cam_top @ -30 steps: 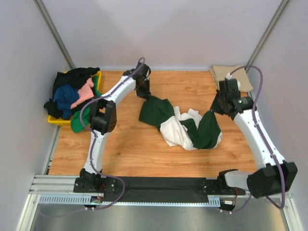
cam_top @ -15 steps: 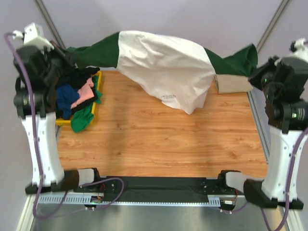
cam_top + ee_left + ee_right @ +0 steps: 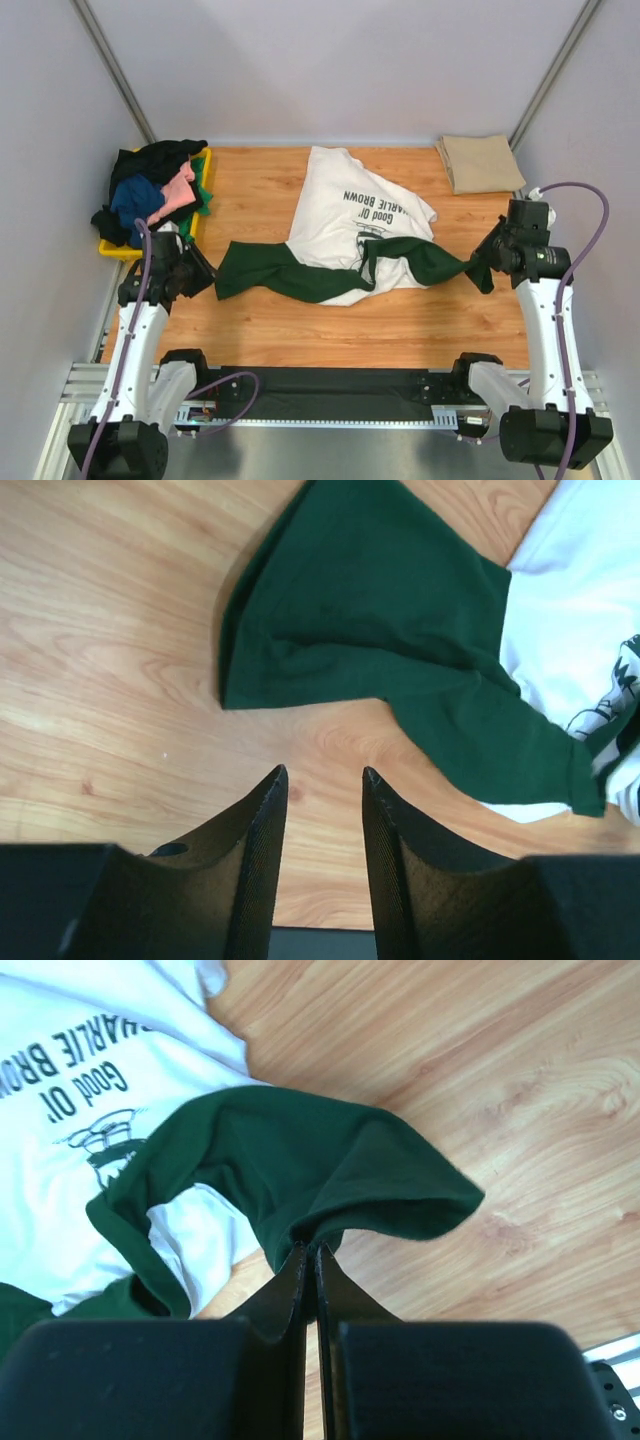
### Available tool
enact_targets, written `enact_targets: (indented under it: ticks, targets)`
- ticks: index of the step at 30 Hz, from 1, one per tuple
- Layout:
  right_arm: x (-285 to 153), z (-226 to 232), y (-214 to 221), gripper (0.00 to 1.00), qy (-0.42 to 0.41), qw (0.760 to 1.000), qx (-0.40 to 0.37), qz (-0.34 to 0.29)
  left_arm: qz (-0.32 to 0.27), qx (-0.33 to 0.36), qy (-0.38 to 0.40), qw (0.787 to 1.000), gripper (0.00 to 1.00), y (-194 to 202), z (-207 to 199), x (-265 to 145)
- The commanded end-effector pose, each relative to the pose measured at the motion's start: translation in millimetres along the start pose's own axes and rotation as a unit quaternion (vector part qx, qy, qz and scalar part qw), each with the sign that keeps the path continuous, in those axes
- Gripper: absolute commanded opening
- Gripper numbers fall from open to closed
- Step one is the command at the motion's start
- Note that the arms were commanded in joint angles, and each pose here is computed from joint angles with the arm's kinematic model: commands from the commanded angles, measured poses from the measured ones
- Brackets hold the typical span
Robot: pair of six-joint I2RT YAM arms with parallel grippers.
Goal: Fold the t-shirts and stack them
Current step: Flatten the tshirt out
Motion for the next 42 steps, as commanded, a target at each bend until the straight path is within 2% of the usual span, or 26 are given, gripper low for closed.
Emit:
enact_targets:
  ticks: [1, 5, 9, 12, 13, 14, 15, 16, 17, 18, 19, 20, 21, 23, 24, 25, 26, 27, 29, 32, 35, 36, 38, 39, 41, 42]
  targets:
    - [-12, 13, -19, 0.0, -0.045, 0.997, 0.012, -0.054, -0.052, -0.01, 0.08, 0.995, 0.45, -16, -28, -14]
    - [-8, 23, 2, 0.0, -0.088, 0.996, 0.017, -0.022, -0.052, -0.001, 0.095, 0.994, 0.48, -21, -38, -11]
    - [-8, 47, 42, 0.0, -0.147, 0.989, 0.005, 0.02, -0.03, 0.038, 0.111, 0.993, 0.48, -18, -59, -3]
    - [-22, 91, 72, 0.0, -0.214, 0.976, -0.023, 0.035, -0.03, 0.083, 0.122, 0.989, 0.48, -11, -82, -5]
    - [-40, 123, 94, 0.0, -0.275, 0.958, -0.066, 0.049, -0.032, 0.107, 0.134, 0.985, 0.48, -7, -93, -10]
    - [-43, 136, 98, 0.0, -0.278, 0.958, -0.068, 0.036, -0.039, 0.114, 0.129, 0.984, 0.48, -9, -94, -11]
    - [-67, 171, 121, 0.0, -0.328, 0.937, -0.113, 0.048, -0.041, 0.12, 0.128, 0.984, 0.48, -10, -95, -15]
    - [-79, 188, 131, 0.0, -0.343, 0.928, -0.134, 0.047, -0.045, 0.124, 0.124, 0.984, 0.48, -12, -93, -18]
    - [-85, 202, 136, 0.0, -0.34, 0.926, -0.161, 0.024, -0.062, 0.127, 0.114, 0.983, 0.48, -18, -90, -22]
    - [-80, 221, 157, 0.0, -0.323, 0.923, -0.205, 0.034, -0.067, 0.132, 0.099, 0.984, 0.48, -20, -85, -29]
    - [-114, 247, 170, 0.0, -0.359, 0.903, -0.234, 0.031, -0.077, 0.143, 0.088, 0.983, 0.48, -23, -80, -34]
    - [-120, 261, 176, 0.0, -0.358, 0.899, -0.252, 0.021, -0.09, 0.147, 0.074, 0.982, 0.49, -27, -75, -38]
    - [-112, 273, 206, 0.0, -0.341, 0.889, -0.303, 0.033, -0.098, 0.149, 0.07, 0.981, 0.51, -28, -71, -49]
    - [-117, 296, 213, 0.0, -0.343, 0.886, -0.311, 0.031, -0.117, 0.151, 0.063, 0.98, 0.55, -31, -64, -63]
    - [-101, 301, 229, 0.0, -0.322, 0.886, -0.33, 0.043, -0.113, 0.15, 0.056, 0.981, 0.56, -28, -59, -66]
    - [-98, 304, 234, 0.09, -0.318, 0.884, -0.338, 0.049, -0.113, 0.149, 0.055, 0.981, 0.57, -26, -56, -68]
    - [-99, 311, 235, 0.52, -0.317, 0.883, -0.343, 0.049, -0.108, 0.146, 0.061, 0.982, 0.57, -23, -56, -70]
    - [-88, 305, 241, 0.67, -0.29, 0.884, -0.361, 0.053, -0.099, 0.144, 0.064, 0.982, 0.58, -16, -53, -70]
    - [-83, 302, 232, 0.88, -0.267, 0.891, -0.367, 0.035, -0.077, 0.131, 0.08, 0.985, 0.58, -4, -52, -69]
    - [-72, 286, 206, 0.91, -0.235, 0.9, -0.366, 0.017, -0.033, 0.117, 0.097, 0.988, 0.58, 20, -47, -54]
    - [-60, 255, 161, 0.9, -0.22, 0.921, -0.321, 0.015, -0.002, 0.098, 0.112, 0.989, 0.58, 39, -44, -33]
    - [-35, 237, 146, 0.9, -0.19, 0.934, -0.302, 0.021, 0.005, 0.094, 0.112, 0.989, 0.57, 42, -43, -29]
    - [-25, 217, 128, 0.88, -0.189, 0.942, -0.276, 0.034, 0.021, 0.081, 0.103, 0.991, 0.57, 50, -38, -16]
    - [-4, 203, 109, 0.87, -0.164, 0.954, -0.249, 0.032, 0.027, 0.078, 0.104, 0.991, 0.56, 53, -38, -12]
    - [14, 179, 106, 0.85, -0.15, 0.958, -0.238, 0.056, 0.044, 0.066, 0.106, 0.991, 0.56, 61, -37, 3]
    - [29, 167, 89, 0.85, -0.135, 0.967, -0.208, 0.054, 0.049, 0.065, 0.104, 0.991, 0.56, 64, -36, 8]
Point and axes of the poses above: each gripper's point midway between its finger pads, its own x axis out along the fingers, its own z axis along the line the jaws close on, y = z × x, the point moved 2 cm from there along -x, back along the fingers, and after that the axes turned 3 degrees about -x, right-handed, at the moved point
